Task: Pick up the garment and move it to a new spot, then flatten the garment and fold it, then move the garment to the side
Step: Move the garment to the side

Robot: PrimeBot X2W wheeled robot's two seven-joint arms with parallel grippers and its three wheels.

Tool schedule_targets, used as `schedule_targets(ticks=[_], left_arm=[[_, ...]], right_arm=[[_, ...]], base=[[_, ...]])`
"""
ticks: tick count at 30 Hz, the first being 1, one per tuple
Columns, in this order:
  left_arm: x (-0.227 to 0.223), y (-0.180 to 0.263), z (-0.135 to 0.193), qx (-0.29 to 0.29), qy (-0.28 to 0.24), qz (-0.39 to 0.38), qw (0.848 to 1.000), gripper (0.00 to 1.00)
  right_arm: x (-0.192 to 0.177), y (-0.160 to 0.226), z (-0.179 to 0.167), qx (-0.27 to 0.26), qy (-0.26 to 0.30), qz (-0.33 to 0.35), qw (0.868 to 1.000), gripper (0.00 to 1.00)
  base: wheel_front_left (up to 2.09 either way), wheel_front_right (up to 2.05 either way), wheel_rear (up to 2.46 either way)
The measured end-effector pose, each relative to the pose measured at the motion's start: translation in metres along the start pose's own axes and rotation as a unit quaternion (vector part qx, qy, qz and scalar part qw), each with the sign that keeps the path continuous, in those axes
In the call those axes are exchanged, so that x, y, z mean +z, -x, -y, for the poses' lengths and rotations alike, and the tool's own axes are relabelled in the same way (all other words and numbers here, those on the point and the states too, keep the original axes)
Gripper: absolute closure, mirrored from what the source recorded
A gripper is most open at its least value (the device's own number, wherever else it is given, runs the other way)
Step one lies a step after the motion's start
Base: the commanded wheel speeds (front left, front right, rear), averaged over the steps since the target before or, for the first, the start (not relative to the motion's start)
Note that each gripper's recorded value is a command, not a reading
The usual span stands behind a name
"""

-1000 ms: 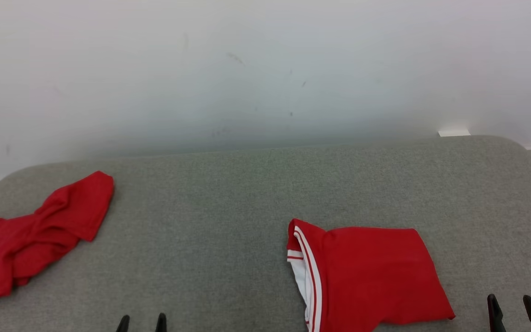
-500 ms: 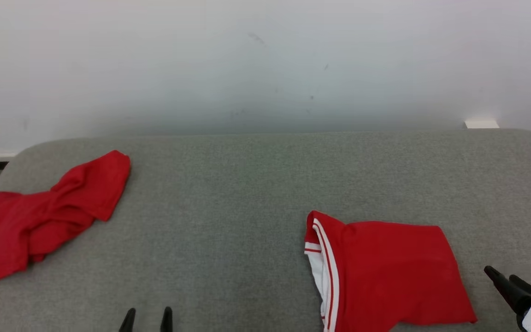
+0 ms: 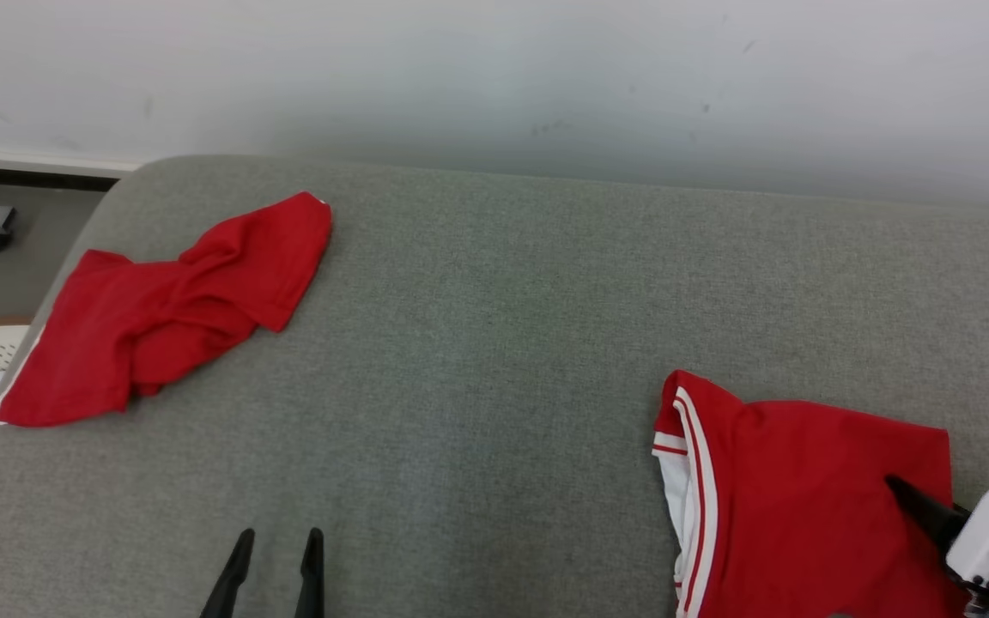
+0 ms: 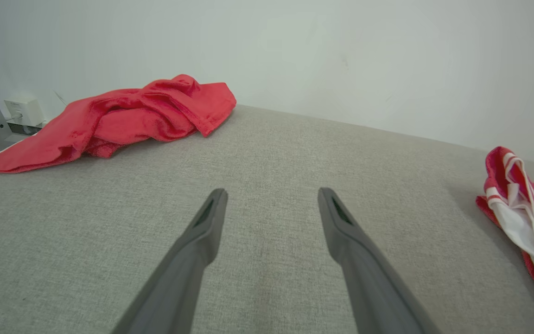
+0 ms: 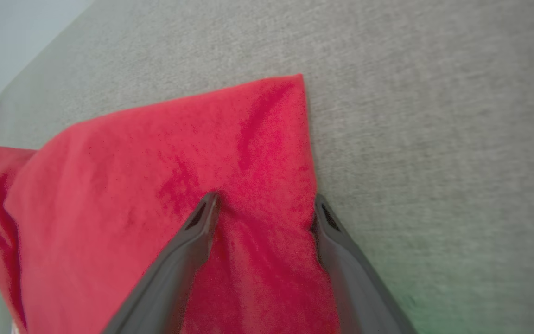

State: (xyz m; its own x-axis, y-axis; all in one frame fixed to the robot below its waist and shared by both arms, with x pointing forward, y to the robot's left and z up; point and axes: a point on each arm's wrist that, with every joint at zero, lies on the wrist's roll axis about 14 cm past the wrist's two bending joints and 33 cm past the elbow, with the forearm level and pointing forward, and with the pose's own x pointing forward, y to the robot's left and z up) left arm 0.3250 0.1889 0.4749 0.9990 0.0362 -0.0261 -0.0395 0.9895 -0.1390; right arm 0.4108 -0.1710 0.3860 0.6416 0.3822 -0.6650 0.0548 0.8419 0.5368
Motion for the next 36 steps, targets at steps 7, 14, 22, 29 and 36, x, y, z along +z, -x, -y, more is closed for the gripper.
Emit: schedule_targets(ticks=[7,14,22,29,36], left_arm=[[-0.001,-0.006,0.0,0.0,-0.003,-0.001,1.0,0.0],[-0.001,-0.016,0.014,-0.026,-0.001,0.0,1.0,0.0],[-0.007,-0.038,0.051,-0.09,0.003,-0.006,0.996,0.0],[-0.016,-0.067,0.088,-0.154,0.0,-0.008,0.988,0.0],[-0.029,-0.095,0.106,-0.183,0.0,-0.009,0.983,0.0]], right_arm=[[-0.01,-0.014,-0.051,0.072,0.008,-0.016,0.997,1.0],[0.019,0.006,-0.038,0.06,0.027,0.044,0.997,1.0],[0.072,0.048,0.011,-0.013,0.049,0.156,0.986,1.0],[0.107,0.072,0.068,-0.111,0.086,0.207,0.968,1.0],[0.156,0.074,0.109,-0.188,0.113,0.24,0.946,1.0]], base=[[0.0,0.0,0.0],[0.0,0.0,0.0],[0.0,0.0,0.0],[0.0,0.0,0.0],[0.0,0.0,0.0]])
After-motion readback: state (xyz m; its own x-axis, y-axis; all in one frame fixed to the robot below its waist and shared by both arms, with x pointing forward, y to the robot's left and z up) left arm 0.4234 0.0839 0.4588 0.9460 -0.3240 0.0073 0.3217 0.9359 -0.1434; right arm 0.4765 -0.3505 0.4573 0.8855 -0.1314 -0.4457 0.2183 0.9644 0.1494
